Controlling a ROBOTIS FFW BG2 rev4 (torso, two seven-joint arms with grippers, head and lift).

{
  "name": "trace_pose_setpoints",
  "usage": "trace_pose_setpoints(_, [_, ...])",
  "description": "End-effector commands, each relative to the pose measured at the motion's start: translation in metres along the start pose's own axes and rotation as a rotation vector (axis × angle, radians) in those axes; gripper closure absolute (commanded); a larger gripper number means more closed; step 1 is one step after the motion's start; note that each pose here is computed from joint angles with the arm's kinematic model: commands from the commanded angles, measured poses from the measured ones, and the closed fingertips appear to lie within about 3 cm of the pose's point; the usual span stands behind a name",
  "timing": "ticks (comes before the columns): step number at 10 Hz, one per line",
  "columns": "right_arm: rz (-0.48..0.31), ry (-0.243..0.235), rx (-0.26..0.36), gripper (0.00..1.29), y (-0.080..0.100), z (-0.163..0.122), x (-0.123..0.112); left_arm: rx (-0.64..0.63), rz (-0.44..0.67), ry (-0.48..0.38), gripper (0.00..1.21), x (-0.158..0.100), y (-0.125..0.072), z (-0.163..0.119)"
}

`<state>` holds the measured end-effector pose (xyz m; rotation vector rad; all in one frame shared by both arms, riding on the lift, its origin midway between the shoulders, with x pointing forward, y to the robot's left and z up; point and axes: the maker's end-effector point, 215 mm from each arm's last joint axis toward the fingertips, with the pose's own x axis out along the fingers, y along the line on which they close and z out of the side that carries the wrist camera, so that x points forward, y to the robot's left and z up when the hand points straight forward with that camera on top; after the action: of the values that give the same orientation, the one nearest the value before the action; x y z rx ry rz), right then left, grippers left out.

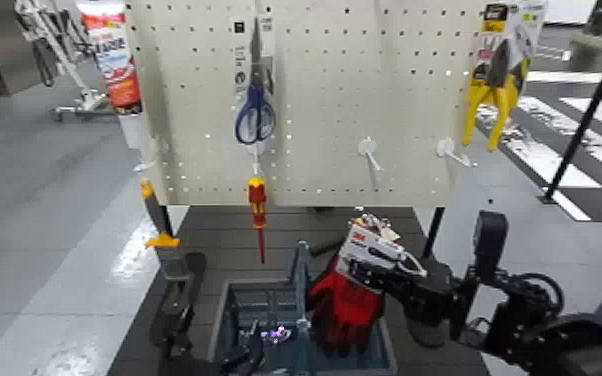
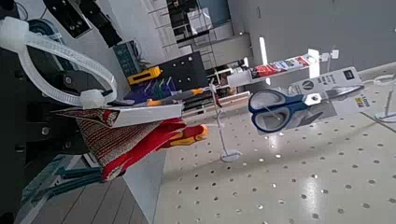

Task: Put the red colored gloves into the crate.

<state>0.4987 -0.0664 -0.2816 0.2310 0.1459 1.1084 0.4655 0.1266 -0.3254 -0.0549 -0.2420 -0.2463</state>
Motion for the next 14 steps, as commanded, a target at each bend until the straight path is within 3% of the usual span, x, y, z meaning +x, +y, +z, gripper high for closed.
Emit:
trace_pose_setpoints(1, [0.026, 0.035, 0.005, 1.17, -0.004, -0.023, 0.014, -0.007, 0.004, -0.003, 0.17, 0.001, -0.001, 0.001])
trace_pose_setpoints(5, [0.027, 0.066, -0.013, 1.17, -0.019, -0.041, 0.023, -0.009, 0.008, -0.003, 0.17, 0.002, 0.001, 0.001])
trace_pose_setpoints(7, [0.016, 0.112, -0.024, 1.16, -0.027, -0.053, 0.021, -0.009, 0.008, -0.003, 0.17, 0.002, 0.001, 0.001])
trace_pose_setpoints(8, [0.004, 0.124, -0.023, 0.83, -0.031, -0.055, 0.018, -0.010, 0.009, -0.004, 0.17, 0.002, 0.001, 0.001])
trace_pose_setpoints(9, [-0.005, 0.140, -0.015, 0.20, -0.034, -0.059, 0.016, -0.009, 0.008, -0.005, 0.17, 0.002, 0.001, 0.001])
trace_pose_setpoints(10, [-0.007, 0.146, -0.019, 0.00, -0.034, -0.060, 0.015, -0.010, 0.009, -0.005, 0.17, 0.002, 0.001, 0.001])
trace_pose_setpoints(14, [-0.007, 0.139, -0.020, 0.00, -0.033, -0.058, 0.016, -0.009, 0.012, -0.005, 0.17, 0.001, 0.003, 0.001])
